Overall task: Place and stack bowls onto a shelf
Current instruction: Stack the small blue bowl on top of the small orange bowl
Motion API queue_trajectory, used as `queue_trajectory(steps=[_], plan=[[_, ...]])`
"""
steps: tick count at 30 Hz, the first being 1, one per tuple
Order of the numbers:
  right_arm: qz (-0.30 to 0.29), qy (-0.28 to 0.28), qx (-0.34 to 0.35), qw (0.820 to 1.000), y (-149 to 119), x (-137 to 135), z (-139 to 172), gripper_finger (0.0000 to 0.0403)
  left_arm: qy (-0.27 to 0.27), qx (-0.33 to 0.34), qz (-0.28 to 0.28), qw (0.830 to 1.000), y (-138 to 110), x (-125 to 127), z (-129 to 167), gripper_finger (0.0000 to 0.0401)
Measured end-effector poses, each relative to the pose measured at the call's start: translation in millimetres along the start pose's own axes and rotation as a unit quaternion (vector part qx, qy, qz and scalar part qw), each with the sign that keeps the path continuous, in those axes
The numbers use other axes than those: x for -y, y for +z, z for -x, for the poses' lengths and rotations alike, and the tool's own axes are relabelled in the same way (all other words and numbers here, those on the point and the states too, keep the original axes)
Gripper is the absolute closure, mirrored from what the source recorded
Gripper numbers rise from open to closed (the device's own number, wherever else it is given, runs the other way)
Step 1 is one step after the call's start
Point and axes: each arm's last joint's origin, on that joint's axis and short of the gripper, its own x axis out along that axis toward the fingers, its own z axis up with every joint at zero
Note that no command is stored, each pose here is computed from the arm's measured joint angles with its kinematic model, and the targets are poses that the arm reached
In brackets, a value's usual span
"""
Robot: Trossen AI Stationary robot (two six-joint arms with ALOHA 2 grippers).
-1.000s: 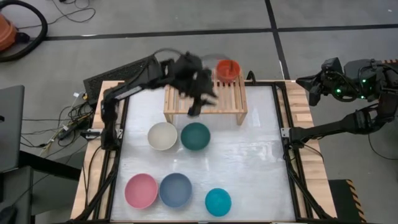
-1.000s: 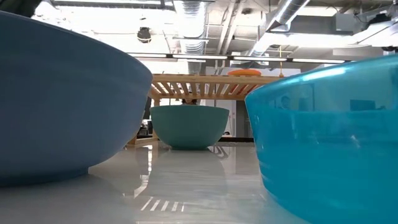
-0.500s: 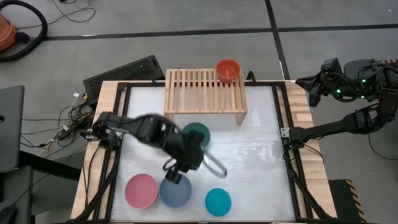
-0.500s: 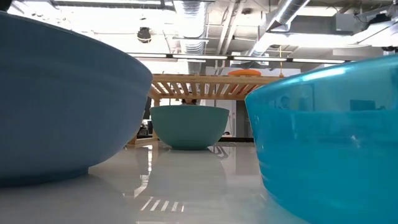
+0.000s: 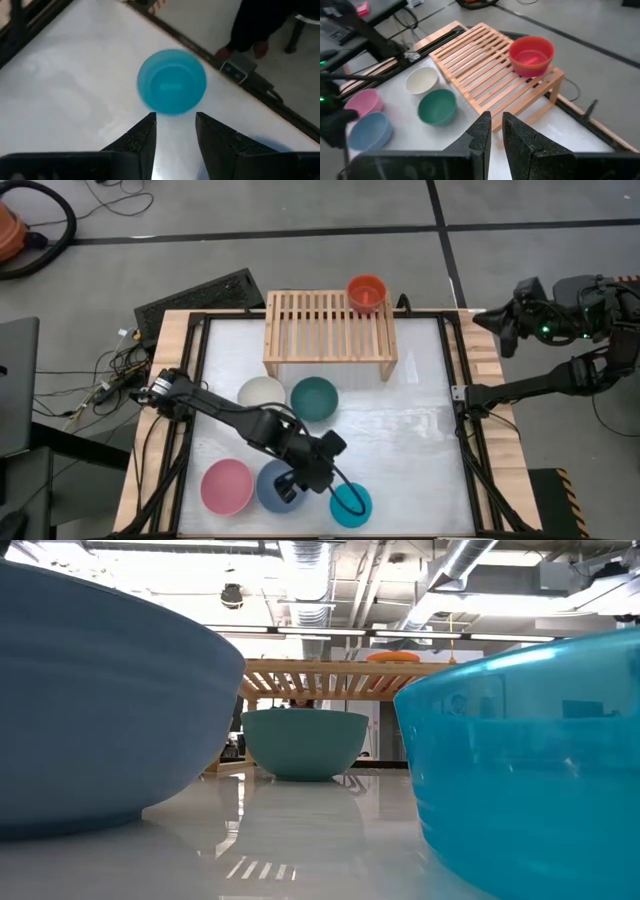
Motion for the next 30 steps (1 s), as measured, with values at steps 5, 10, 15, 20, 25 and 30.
queue_trajectory(steps=[5, 10, 15, 20, 25, 30], plan=[[0.000, 0.029, -0.014, 0.999, -1, -2, 0, 0.0327, -0.013, 0.035, 0.005, 0.999, -13, 6, -29, 0.0237], [0.000, 0.032, -0.015, 0.999, -1, -2, 0, 0.0327, 0.007, 0.084, -0.014, 0.996, -15, 13, -46, 0.0194], [0.000, 0.032, -0.015, 0.999, -1, -2, 0, 0.0327, 0.008, 0.078, -0.051, 0.996, -17, 27, -77, 0.0182], [0.000, 0.034, -0.016, 0.999, -1, -2, 0, 0.0327, -0.019, 0.068, -0.097, 0.993, -18, 44, -103, 0.0181], [0.000, 0.037, -0.017, 0.999, -1, -2, 0, 0.0327, -0.035, 0.069, -0.118, 0.990, -13, 54, -123, 0.0181], [0.000, 0.037, -0.018, 0.999, -1, -2, 0, 0.0327, -0.023, 0.039, -0.108, 0.993, -16, 53, -153, 0.0181]])
